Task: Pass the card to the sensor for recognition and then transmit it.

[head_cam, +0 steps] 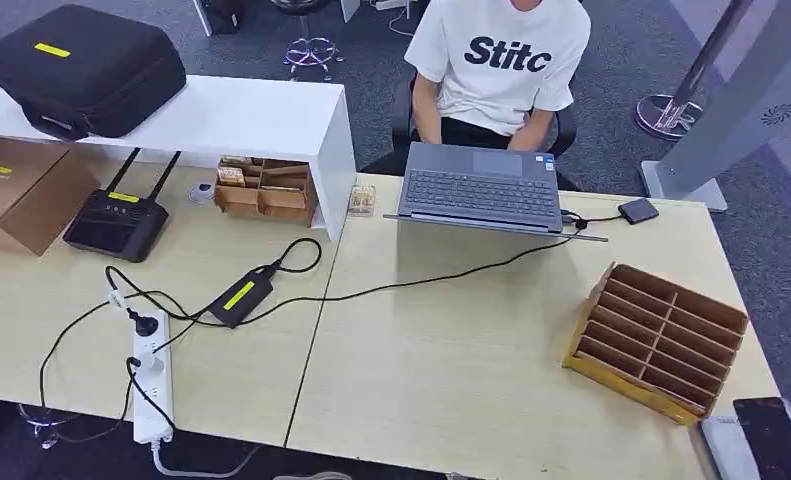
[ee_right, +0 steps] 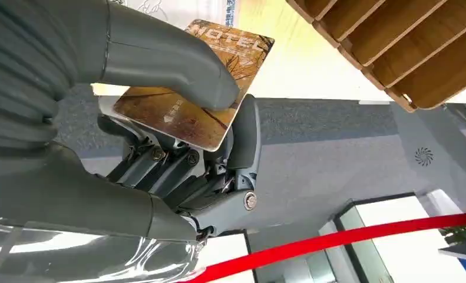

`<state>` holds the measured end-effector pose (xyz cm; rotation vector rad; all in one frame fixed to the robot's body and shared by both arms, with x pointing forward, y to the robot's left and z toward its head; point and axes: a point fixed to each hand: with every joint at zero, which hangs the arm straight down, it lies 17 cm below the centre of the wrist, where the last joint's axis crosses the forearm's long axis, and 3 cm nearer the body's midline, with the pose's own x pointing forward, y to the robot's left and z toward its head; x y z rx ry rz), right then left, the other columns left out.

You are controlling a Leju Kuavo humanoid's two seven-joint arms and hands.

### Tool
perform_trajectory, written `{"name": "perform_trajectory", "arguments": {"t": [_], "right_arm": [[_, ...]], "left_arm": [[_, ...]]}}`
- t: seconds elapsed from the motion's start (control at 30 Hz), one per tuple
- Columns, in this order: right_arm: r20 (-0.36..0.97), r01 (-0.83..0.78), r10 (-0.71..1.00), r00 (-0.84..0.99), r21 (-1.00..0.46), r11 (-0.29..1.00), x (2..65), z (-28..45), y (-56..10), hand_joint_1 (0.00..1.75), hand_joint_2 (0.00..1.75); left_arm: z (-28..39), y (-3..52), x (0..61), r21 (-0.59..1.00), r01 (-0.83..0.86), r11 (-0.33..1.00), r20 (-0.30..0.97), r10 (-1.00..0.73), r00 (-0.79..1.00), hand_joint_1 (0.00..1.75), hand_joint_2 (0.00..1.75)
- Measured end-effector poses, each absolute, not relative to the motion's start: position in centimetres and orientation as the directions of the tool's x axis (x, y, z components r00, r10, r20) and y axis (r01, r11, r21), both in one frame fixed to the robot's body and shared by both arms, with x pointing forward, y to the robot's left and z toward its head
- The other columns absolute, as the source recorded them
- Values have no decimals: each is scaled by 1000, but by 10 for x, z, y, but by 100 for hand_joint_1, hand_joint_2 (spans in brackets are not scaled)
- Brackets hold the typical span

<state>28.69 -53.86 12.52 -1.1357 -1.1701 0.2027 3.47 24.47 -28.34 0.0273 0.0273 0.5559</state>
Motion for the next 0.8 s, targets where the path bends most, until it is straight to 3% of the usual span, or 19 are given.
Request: {"name": "perform_trajectory", "arguments": {"t": [0.4, 0.8], "right_arm": [[599, 386, 653, 465, -800, 459, 291, 119, -540, 175, 175], [479, 284, 660, 578, -877, 388, 298, 93, -544, 175, 175]], "left_arm": [[-283, 245, 34, 38, -528, 849, -21, 529, 849, 0, 175], [-283, 245, 34, 38, -532, 846, -26, 533, 846, 0, 175]]}}
